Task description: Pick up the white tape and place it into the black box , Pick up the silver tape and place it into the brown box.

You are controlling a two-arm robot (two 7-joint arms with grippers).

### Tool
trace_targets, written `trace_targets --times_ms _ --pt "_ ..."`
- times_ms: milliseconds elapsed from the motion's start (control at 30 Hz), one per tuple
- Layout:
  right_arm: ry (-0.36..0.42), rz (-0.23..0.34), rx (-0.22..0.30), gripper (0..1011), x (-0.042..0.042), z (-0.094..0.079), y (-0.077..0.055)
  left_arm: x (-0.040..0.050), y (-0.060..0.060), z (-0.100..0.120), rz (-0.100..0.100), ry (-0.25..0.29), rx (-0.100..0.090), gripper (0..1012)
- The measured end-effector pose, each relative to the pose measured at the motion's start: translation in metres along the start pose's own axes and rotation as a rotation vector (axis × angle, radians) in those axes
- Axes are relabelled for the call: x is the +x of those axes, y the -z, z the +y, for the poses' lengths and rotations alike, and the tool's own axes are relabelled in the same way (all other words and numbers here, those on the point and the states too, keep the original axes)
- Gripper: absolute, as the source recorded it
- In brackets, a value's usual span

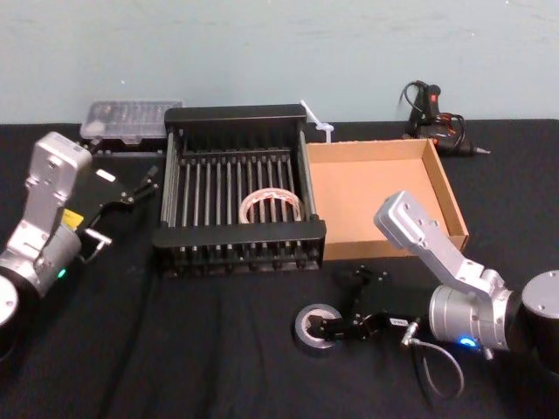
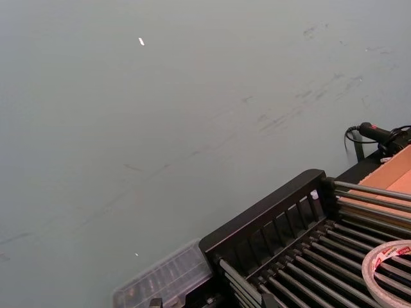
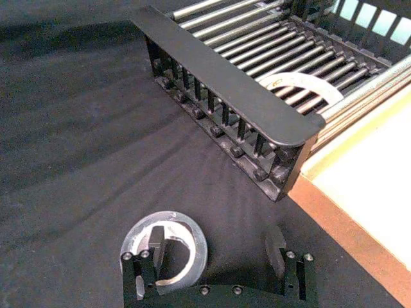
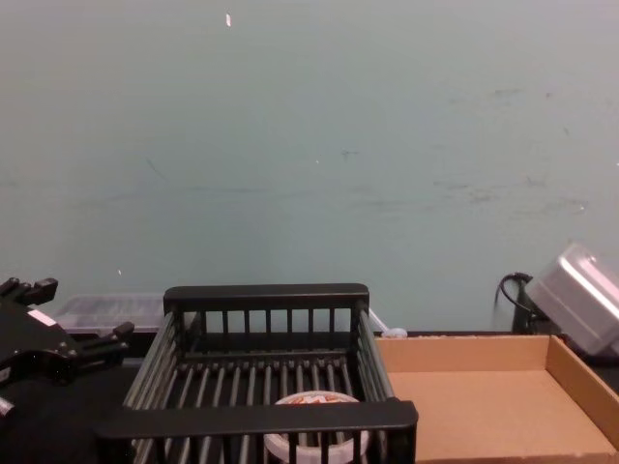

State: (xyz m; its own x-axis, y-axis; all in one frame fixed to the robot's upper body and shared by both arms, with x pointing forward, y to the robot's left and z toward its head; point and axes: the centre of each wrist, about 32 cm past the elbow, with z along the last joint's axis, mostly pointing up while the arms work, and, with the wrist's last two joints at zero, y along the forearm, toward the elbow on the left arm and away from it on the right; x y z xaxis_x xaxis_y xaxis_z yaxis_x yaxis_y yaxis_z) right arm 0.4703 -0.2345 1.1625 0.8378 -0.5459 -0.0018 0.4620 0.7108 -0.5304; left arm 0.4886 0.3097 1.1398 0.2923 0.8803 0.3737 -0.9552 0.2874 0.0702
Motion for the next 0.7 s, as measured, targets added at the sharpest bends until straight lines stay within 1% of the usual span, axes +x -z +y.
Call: trace_targets --times_ms 433,700 --pt "0.012 0.004 -0.009 1002 0.0009 0.0026 0.0030 0.0000 0.0000 0.0000 0.000 0.000 0.000 1002" --pt "0.016 -0.007 -0.009 1002 0.0008 0.0027 0.0034 0.0000 0.0000 0.0000 0.000 0.000 0.000 1001"
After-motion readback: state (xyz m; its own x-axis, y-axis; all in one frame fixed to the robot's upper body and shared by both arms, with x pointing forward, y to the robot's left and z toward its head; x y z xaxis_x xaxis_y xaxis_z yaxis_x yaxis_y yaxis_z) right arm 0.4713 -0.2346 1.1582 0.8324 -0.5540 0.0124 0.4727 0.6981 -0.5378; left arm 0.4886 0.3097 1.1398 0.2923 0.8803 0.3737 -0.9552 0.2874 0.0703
